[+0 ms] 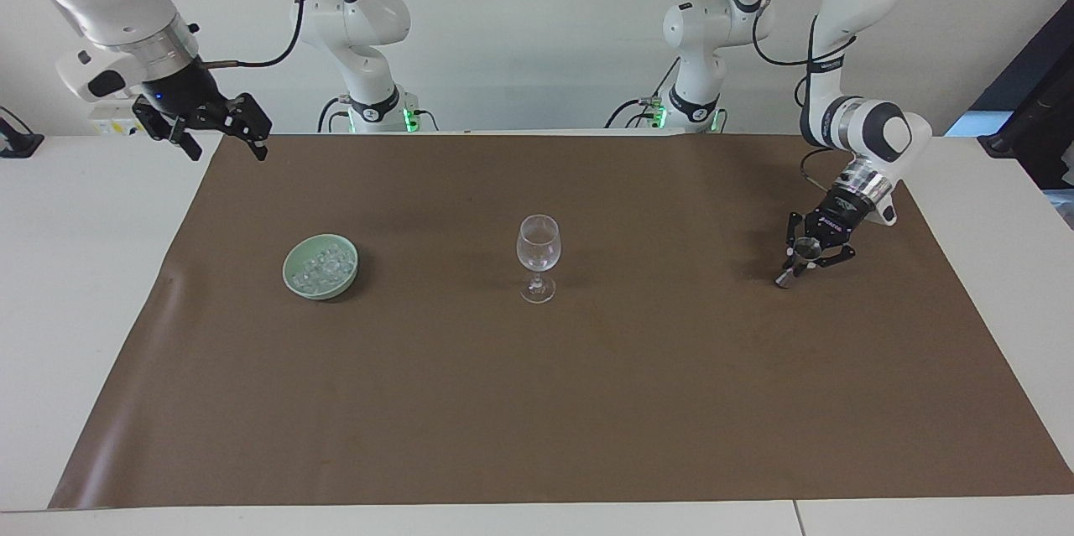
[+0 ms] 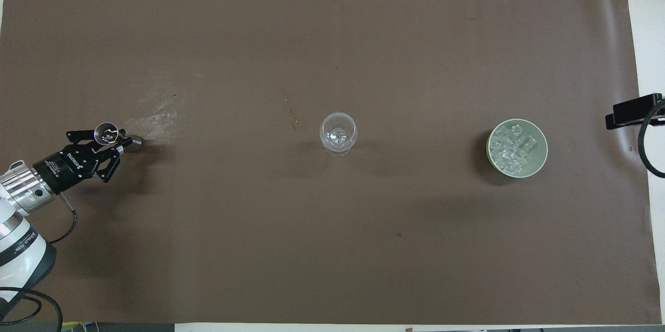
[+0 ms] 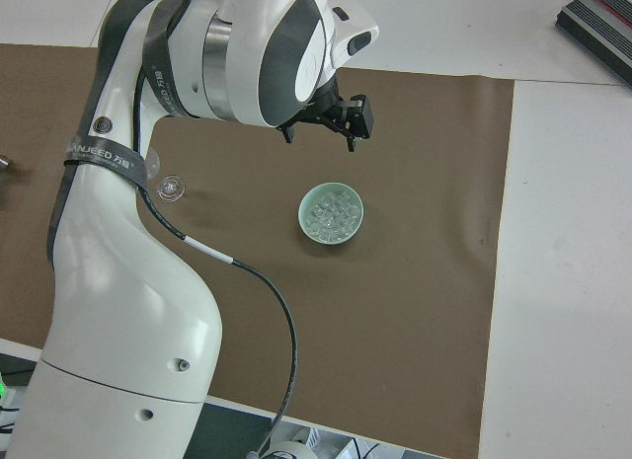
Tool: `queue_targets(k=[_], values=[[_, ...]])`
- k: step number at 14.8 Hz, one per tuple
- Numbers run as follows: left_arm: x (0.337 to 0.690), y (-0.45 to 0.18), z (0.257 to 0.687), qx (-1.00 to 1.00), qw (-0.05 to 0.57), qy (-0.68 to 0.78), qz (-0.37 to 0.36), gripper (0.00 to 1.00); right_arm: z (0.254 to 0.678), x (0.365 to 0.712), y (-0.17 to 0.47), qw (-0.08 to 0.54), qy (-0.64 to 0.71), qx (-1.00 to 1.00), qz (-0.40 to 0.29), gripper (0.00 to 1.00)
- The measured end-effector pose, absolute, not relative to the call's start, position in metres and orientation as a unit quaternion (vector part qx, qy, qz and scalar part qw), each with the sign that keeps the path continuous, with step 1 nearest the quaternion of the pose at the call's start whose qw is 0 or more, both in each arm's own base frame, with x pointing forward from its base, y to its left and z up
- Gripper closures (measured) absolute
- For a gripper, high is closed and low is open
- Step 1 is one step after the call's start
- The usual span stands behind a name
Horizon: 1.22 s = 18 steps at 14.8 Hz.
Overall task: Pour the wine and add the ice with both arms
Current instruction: 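Lift the jigger with the left gripper and carry it to the glass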
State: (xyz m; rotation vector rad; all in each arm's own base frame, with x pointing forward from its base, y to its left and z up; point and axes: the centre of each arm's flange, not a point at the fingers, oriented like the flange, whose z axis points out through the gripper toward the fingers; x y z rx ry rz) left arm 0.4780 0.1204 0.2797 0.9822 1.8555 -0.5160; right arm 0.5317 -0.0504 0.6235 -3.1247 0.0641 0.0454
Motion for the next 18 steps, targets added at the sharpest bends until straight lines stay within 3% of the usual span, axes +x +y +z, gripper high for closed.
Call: queue_targets(k=[8, 14, 18], values=[[0.493, 0.027, 0.388, 0.430, 0.505, 0.706, -0.248, 0.78, 0.624, 0.532, -0.050, 0.008, 0.021, -1.000, 0.015, 0.00], [0.496, -0.102, 0.434, 0.461, 0.464, 0.716, -0.244, 0.78, 0.624, 0.532, -0.050, 0.008, 0.021, -1.000, 0.015, 0.00], [0.502, -0.177, 0.463, 0.516, 0.384, 0.729, -0.235, 0.78, 0.624, 0.532, -0.050, 0.008, 0.021, -1.000, 0.015, 0.00]])
